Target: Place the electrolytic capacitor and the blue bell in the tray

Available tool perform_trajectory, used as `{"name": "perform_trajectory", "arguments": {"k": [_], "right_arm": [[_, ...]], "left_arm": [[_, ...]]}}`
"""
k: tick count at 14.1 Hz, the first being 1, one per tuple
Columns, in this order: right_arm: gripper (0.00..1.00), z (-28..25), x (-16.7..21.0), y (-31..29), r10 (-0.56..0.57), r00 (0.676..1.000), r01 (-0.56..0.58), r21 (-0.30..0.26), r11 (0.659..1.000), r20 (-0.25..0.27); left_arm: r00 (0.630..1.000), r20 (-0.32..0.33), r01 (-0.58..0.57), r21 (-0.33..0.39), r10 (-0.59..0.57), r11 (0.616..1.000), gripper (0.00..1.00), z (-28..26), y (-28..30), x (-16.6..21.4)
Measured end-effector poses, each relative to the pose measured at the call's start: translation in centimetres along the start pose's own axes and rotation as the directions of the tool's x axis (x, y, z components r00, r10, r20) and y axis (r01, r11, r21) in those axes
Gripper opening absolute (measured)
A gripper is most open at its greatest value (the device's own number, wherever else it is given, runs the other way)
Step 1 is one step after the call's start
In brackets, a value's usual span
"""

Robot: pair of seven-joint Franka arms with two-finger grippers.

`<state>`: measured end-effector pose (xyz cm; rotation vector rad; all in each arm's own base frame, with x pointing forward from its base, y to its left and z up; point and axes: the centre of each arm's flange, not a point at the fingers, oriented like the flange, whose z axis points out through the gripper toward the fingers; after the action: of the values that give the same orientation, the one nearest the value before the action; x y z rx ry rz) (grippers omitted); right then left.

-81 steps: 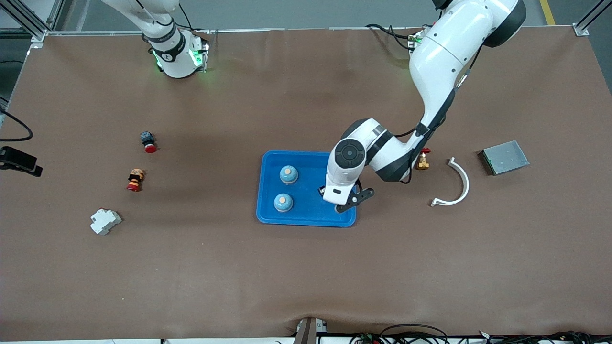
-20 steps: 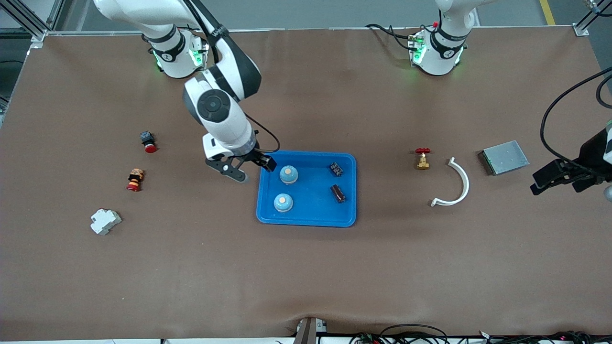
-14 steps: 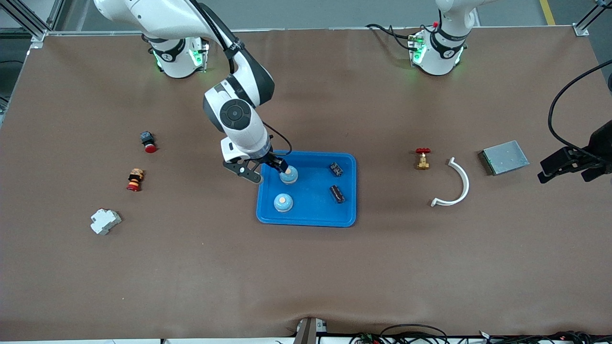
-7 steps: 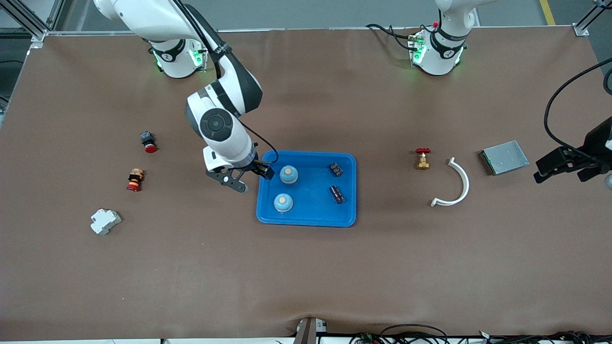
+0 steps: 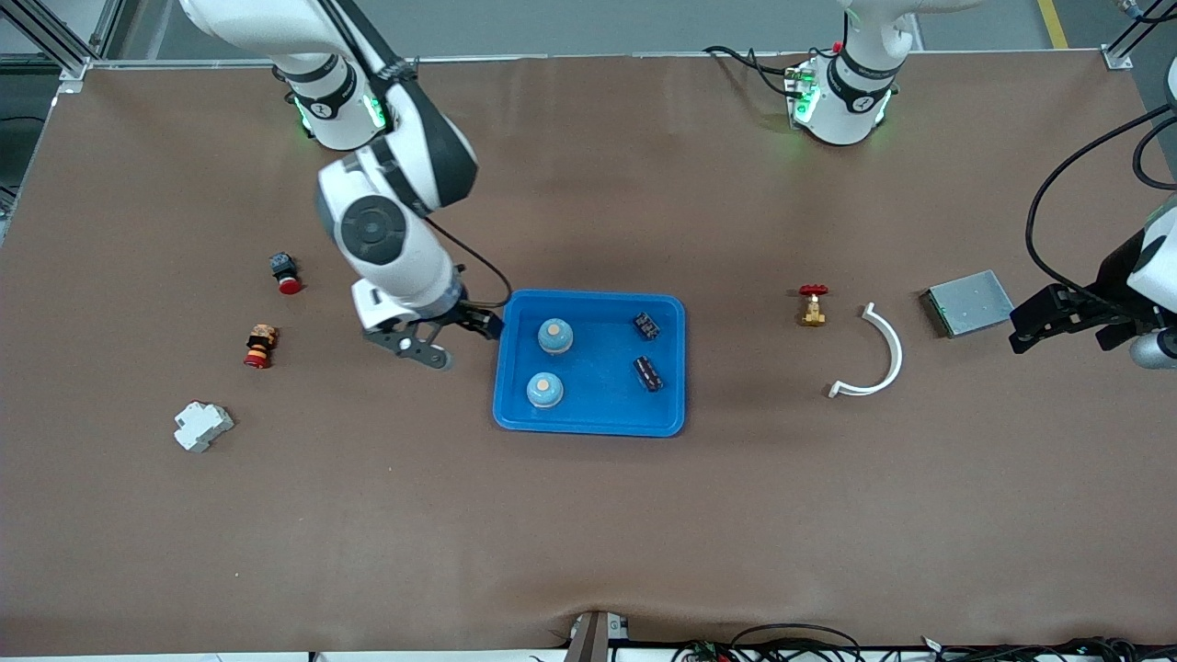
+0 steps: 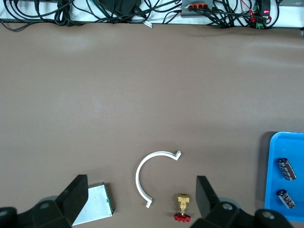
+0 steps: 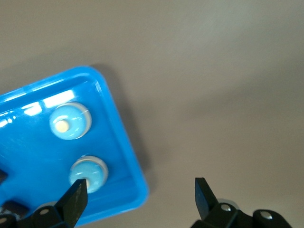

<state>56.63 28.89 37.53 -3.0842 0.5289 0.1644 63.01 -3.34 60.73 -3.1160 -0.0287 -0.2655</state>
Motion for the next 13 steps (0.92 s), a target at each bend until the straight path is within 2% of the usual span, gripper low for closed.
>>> {"name": "perform_trajectory", "arguments": {"k": [3,5,7,8,10,13], "right_arm": [[1.0,-9.8,6.9,10.4,-0.114,0.992,0.114,-0.01,0.993,0.057],[1.0,-14.7,9.6,16.7,-0.159,0.986,0.159,0.01,0.987,0.049],[1.0,-17.3,11.0,21.1,-0.206,0.978,0.205,0.026,0.978,0.021],[1.0,-18.1,11.3,22.7,-0.231,0.973,0.23,0.025,0.973,0.009],[1.0,-19.0,11.4,25.1,-0.261,0.965,0.261,0.009,0.965,0.013],[1.0,-21.2,10.9,26.7,-0.305,0.952,0.305,-0.023,0.952,0.01]], "left_arm": [[1.0,-0.002,0.011,0.012,-0.011,1.0,1.0,-0.1,-0.5,0.0],[1.0,-0.002,0.015,0.014,-0.015,1.0,1.0,-0.1,-0.7,0.0],[1.0,-0.002,0.022,0.005,-0.022,1.0,1.0,-0.1,-0.9,0.0],[1.0,0.001,0.031,-0.023,-0.031,0.999,1.0,-0.1,-0.9,0.0],[0.999,0.007,0.049,-0.081,-0.048,0.996,1.0,-0.1,-0.7,0.0],[0.999,0.013,0.054,-0.099,-0.053,0.994,1.0,0.1,-0.4,0.0]]}}
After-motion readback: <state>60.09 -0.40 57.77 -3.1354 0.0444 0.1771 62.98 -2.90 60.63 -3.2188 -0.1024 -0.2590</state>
